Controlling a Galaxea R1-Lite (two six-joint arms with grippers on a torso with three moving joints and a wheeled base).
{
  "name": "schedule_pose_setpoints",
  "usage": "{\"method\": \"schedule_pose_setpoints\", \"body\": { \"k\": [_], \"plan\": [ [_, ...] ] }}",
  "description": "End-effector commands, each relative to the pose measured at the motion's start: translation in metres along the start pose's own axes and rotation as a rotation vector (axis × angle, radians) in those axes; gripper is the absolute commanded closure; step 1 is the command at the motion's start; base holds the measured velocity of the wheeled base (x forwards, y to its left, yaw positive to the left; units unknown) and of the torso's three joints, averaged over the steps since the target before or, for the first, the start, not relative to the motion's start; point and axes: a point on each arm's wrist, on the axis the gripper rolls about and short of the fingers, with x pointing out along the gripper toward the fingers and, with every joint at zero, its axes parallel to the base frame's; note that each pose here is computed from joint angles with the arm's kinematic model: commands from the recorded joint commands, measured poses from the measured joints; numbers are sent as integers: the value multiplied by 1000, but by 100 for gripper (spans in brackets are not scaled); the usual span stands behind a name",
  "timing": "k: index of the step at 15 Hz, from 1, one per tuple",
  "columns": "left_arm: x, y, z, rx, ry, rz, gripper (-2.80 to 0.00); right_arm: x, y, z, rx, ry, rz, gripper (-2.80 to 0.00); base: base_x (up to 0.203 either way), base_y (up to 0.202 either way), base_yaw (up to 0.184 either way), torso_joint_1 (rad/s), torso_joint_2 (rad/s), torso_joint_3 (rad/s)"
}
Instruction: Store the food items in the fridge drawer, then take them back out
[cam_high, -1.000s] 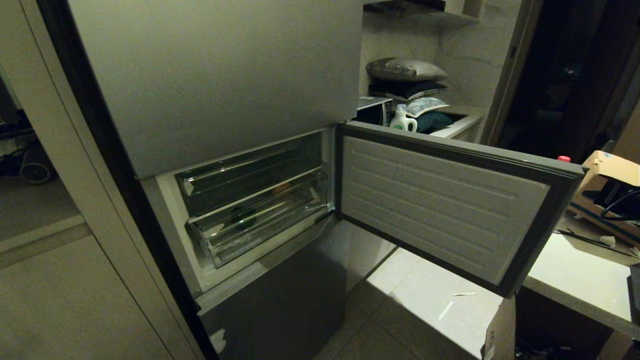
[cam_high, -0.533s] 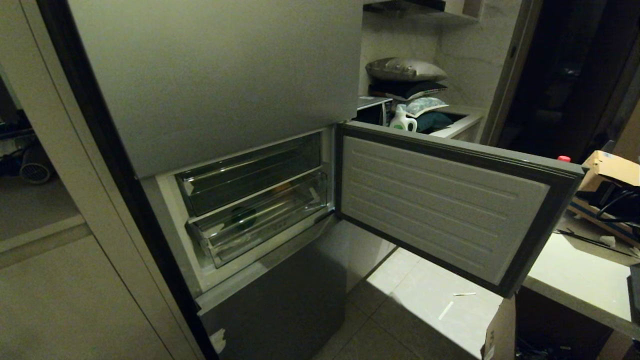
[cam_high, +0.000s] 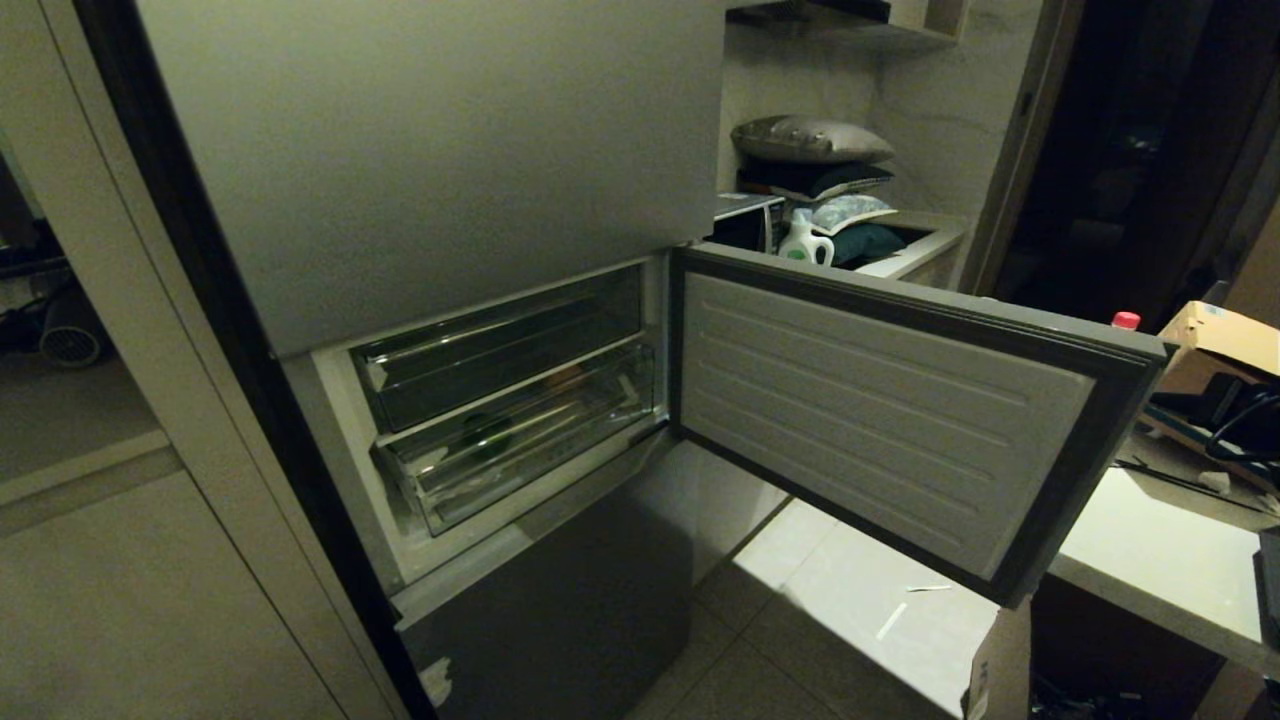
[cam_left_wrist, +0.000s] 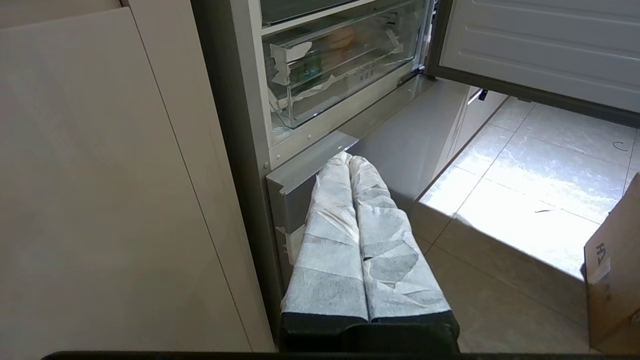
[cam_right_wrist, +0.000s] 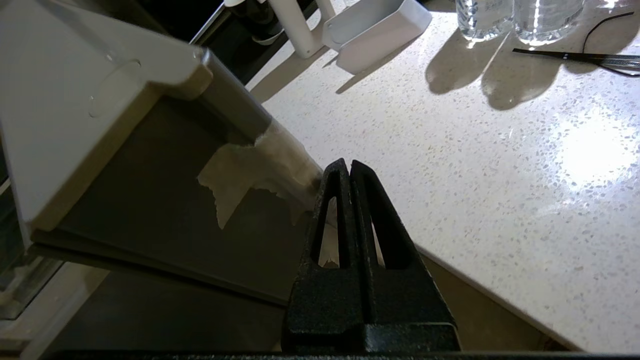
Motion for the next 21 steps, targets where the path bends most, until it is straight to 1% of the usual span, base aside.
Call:
{"method": "schedule_pose_setpoints", "body": {
  "k": [1, 5, 8, 11, 14, 16, 18, 21],
  "plan": [
    [0, 0, 0, 1, 1, 0, 0, -15, 12, 1, -14, -13, 23, 0, 0, 0, 0, 0, 0, 0],
    [0, 0, 0, 1, 1, 0, 0, -50, 35, -20, -13, 27, 111, 0, 0, 0, 0, 0, 0, 0],
    [0, 0, 0, 0, 1, 0, 0, -70, 58, -38, -23, 57, 175, 0, 0, 0, 0, 0, 0, 0],
    [0, 0, 0, 1, 1, 0, 0, -91, 89, -59, -59, 82, 258, 0, 0, 0, 0, 0, 0, 0],
    [0, 0, 0, 1, 1, 0, 0, -108, 124, -82, -114, 129, 396, 0, 0, 0, 0, 0, 0, 0],
    [0, 0, 0, 1, 1, 0, 0, -109, 141, -92, -138, 166, 468, 0, 0, 0, 0, 0, 0, 0],
    [0, 0, 0, 1, 1, 0, 0, -102, 158, -96, -159, 202, 531, 0, 0, 0, 0, 0, 0, 0],
    [0, 0, 0, 0, 1, 0, 0, -85, 185, -102, -189, 256, 600, 0, 0, 0, 0, 0, 0, 0]
  ]
}}
